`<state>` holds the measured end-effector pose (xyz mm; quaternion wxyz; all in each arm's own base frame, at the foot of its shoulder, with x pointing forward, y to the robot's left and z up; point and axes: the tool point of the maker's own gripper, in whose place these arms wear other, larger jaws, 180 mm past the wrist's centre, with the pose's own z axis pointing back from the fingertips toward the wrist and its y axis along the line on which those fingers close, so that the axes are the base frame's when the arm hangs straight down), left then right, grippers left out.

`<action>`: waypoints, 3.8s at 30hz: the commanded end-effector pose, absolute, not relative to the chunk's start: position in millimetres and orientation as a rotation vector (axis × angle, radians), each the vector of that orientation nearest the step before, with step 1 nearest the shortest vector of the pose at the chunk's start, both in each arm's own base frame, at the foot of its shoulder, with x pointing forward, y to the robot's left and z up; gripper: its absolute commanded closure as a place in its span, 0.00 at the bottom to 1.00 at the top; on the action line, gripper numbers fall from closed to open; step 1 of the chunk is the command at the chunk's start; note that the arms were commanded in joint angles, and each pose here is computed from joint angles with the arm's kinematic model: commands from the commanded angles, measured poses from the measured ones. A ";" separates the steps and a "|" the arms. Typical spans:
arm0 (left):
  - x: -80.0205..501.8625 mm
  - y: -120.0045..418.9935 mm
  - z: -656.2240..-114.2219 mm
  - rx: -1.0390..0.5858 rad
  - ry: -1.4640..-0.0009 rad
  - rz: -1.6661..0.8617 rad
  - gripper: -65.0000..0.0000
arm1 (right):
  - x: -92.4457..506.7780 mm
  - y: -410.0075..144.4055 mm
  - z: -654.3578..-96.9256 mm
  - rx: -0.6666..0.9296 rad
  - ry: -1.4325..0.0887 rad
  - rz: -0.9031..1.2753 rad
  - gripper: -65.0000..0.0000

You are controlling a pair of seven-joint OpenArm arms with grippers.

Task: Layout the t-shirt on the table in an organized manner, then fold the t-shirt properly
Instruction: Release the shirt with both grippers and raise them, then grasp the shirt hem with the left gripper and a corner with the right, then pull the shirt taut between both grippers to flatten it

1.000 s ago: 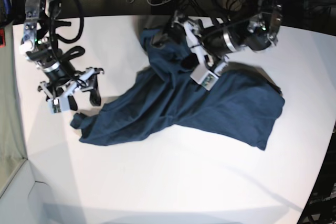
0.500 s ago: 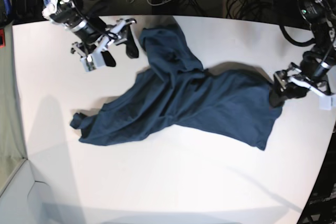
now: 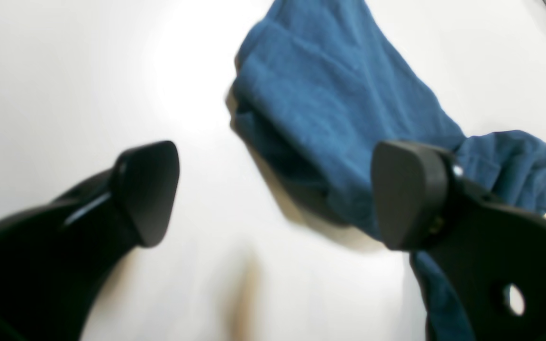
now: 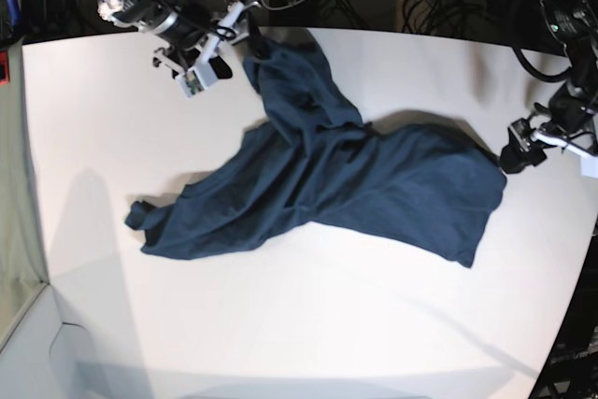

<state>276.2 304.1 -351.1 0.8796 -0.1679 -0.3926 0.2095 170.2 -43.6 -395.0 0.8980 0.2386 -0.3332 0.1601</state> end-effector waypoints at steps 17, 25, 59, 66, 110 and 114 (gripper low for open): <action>288.5 268.2 -372.5 -0.444 -0.761 0.410 0.03 | 176.2 -13.8 -395.5 0.566 -0.696 0.402 1.00; 310.8 228.0 -369.8 -0.512 -0.760 0.347 0.03 | 202.8 -41.5 -361.5 0.496 -0.818 0.410 1.00; 382.8 177.4 -340.4 -0.643 -0.827 0.301 0.61 | 206.8 -49.1 -357.3 0.476 -0.835 0.401 1.00; 395.1 170.2 -350.9 -0.684 -0.787 0.346 0.96 | 206.8 -49.1 -357.3 0.476 -0.835 0.401 1.00; 341.8 267.9 -399.2 -0.265 -0.721 0.239 0.51 | 217.3 -70.5 -355.2 0.423 -0.859 0.365 1.00; 343.2 258.9 -406.2 -0.273 -0.715 0.220 0.51 | 217.6 -71.1 -355.2 0.422 -0.859 0.364 1.00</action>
